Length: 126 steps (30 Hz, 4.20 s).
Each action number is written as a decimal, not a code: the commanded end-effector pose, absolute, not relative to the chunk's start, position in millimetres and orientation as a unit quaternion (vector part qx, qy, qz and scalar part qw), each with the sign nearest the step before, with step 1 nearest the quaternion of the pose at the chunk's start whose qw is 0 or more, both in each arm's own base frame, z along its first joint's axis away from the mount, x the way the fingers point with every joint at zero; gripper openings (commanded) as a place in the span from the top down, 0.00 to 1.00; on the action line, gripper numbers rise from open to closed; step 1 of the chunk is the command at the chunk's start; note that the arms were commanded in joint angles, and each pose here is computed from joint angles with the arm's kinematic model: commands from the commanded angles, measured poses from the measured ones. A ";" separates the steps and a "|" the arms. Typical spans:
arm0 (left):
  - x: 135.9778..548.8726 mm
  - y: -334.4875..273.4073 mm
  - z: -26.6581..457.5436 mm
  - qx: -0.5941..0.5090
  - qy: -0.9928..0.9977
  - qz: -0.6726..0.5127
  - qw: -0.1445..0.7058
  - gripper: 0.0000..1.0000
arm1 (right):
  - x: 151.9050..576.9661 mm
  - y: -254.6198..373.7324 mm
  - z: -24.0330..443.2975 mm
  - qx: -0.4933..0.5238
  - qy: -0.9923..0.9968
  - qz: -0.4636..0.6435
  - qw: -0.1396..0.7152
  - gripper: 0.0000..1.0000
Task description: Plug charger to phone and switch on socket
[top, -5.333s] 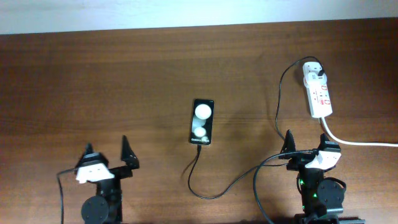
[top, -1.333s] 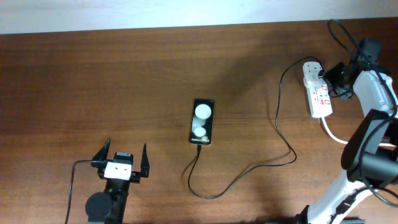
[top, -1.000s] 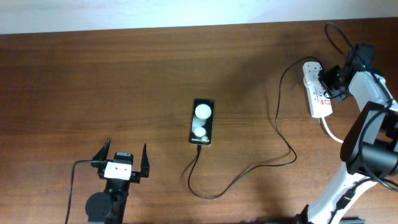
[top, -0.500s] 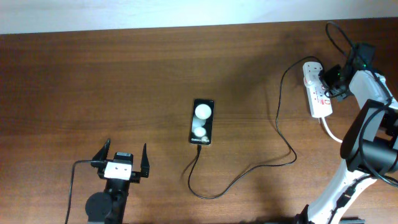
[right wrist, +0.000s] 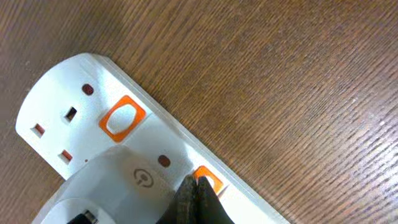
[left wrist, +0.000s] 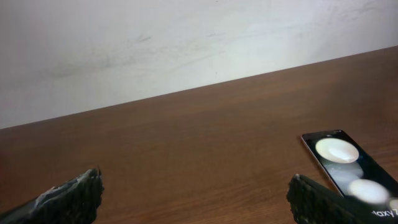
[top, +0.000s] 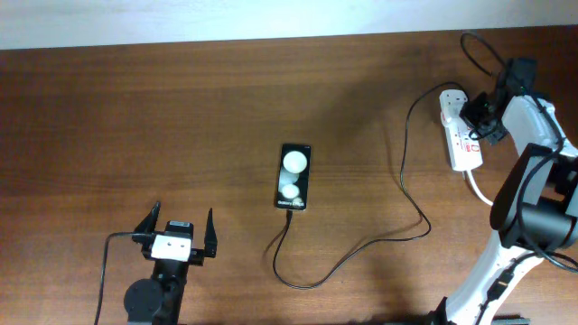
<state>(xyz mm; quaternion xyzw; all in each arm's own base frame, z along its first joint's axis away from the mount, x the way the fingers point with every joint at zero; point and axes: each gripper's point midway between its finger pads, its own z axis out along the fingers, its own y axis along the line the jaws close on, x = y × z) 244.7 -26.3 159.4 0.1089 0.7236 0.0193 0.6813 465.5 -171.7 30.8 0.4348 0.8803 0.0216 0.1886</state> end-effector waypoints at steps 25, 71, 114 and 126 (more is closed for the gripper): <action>244.6 -26.2 157.6 0.115 0.724 0.023 0.680 0.01 | 464.8 -112.4 -31.2 0.384 0.910 0.121 0.095 0.96; 244.6 -26.2 157.6 0.115 0.724 0.023 0.680 0.01 | 465.8 -150.5 3.6 0.382 0.917 0.095 0.064 0.96; 244.6 -26.2 157.6 0.115 0.724 0.023 0.680 0.01 | 123.1 -2.4 376.9 0.137 0.909 0.050 0.392 0.90; 244.6 -26.2 157.6 0.115 0.724 0.023 0.680 0.01 | 74.9 5.4 358.8 0.131 0.889 0.052 0.436 0.01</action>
